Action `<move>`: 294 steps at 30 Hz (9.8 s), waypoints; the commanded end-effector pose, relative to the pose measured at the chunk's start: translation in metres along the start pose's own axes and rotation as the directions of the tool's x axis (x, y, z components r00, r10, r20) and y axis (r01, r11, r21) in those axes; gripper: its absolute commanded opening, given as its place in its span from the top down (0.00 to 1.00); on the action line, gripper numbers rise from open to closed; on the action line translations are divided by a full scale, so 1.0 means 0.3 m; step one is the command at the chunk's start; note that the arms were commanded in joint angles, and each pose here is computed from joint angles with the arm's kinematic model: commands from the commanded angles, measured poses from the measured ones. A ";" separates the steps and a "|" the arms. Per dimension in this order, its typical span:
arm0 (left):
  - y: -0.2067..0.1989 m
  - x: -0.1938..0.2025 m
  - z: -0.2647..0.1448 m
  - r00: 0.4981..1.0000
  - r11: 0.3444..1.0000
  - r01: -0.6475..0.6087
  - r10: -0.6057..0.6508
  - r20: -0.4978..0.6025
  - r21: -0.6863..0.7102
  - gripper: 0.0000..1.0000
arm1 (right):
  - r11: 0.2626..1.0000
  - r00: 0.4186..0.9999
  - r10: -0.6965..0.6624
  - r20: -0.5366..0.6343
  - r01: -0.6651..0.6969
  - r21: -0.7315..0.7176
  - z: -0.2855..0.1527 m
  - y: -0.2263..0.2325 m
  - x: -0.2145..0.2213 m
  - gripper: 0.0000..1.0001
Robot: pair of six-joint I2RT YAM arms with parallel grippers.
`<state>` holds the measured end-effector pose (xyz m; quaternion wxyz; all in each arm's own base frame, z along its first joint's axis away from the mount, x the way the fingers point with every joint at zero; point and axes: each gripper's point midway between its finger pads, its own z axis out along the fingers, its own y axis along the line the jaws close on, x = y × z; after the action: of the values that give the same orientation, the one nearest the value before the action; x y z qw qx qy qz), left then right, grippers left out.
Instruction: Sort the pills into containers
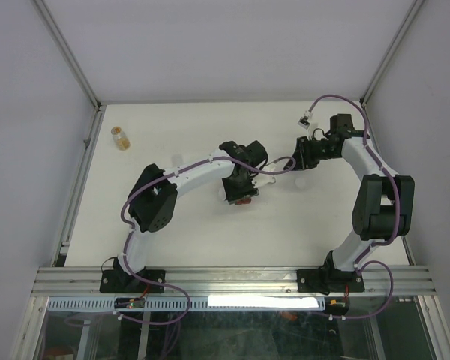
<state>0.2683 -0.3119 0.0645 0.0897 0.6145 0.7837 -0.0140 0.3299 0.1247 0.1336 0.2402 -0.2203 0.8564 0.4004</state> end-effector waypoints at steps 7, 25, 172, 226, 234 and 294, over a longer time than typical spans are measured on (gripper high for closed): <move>-0.008 -0.076 -0.068 0.995 1.000 -0.016 0.017 0.096 -0.013 1.00 | 0.998 0.996 -0.067 0.066 0.065 0.021 -0.055 0.035 -0.074 0.67; 0.043 -0.029 -0.046 0.998 0.997 -0.002 0.007 0.066 -0.080 1.00 | 0.998 0.996 -0.061 0.064 0.059 0.022 -0.057 0.030 -0.076 0.67; -0.503 -0.152 -0.605 -0.138 0.439 -0.336 0.852 0.504 -0.833 1.00 | 0.995 0.989 -0.092 0.118 0.088 0.038 -0.086 0.062 -0.098 0.67; -0.019 -0.020 -0.077 0.897 0.999 0.009 0.010 0.442 -0.040 1.00 | 0.995 0.988 -0.101 0.116 0.099 0.017 -0.088 0.076 -0.097 0.67; -0.020 -0.046 -0.063 0.928 1.000 0.006 -0.014 0.373 0.022 1.00 | 0.995 0.988 -0.102 0.116 0.101 0.017 -0.089 0.078 -0.096 0.67; -0.014 -0.064 0.000 0.993 0.993 0.112 -0.113 0.026 0.038 1.00 | 0.994 0.985 -0.108 0.134 0.109 -0.002 -0.111 0.093 -0.103 0.67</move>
<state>0.2659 -0.3250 0.0507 0.0749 0.5798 0.8096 -0.0521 0.3285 0.1198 0.1560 0.2754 -0.2172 0.8451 0.4035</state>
